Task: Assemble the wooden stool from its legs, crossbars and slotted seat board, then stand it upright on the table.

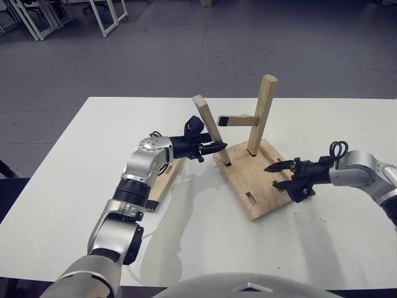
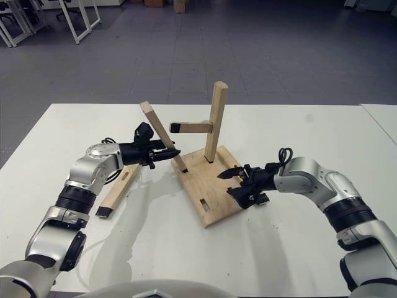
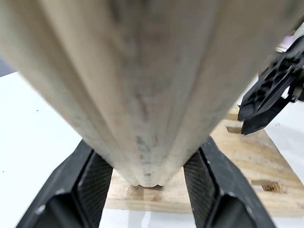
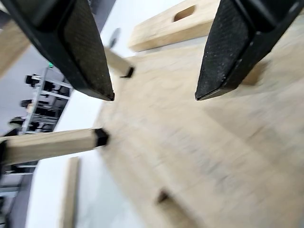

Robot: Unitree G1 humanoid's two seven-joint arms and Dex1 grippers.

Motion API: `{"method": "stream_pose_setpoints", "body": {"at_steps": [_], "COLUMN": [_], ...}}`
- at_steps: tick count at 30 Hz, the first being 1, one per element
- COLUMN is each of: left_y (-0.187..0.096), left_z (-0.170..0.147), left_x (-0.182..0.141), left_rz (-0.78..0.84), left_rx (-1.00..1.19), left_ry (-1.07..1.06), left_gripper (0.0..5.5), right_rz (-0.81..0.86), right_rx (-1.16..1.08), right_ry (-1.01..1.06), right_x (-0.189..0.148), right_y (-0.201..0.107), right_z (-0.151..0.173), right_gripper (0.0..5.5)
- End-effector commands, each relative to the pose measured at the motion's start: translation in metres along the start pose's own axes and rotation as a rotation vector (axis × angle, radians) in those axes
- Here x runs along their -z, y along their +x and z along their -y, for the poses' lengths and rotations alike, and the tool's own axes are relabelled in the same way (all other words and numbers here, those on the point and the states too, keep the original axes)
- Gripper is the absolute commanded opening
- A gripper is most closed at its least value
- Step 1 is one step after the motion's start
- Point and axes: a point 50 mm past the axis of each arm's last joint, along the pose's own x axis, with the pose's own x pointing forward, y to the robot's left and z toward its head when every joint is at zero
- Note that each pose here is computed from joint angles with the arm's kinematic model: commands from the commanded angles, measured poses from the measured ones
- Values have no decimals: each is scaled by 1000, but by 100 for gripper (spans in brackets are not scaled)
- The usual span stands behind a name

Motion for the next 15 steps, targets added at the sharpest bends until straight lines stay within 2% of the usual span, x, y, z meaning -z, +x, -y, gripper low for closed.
{"method": "stream_pose_setpoints", "body": {"at_steps": [1,4,7,13,15], "left_y": [-2,-2,-1,-1,-2], "left_z": [4,6,8,8,7], "left_x": [37,38,43,40,38], "left_rz": [-153,-164,-218,-169,-143], "left_rx": [-33,-44,-50,-71,-68], "left_ry": [-74,-61,-23,-81,-123], "left_gripper": [204,204,204,204,204], "right_rz": [2,-3,-13,50,56], "right_rx": [40,121,329,505,560], "right_ry": [-55,-37,140,393,443], "right_x": [-2,0,9,8,7], "right_y": [-4,-9,-13,-7,-2], "right_z": [12,30,68,116,132], "right_gripper": [315,315,315,206,205]}}
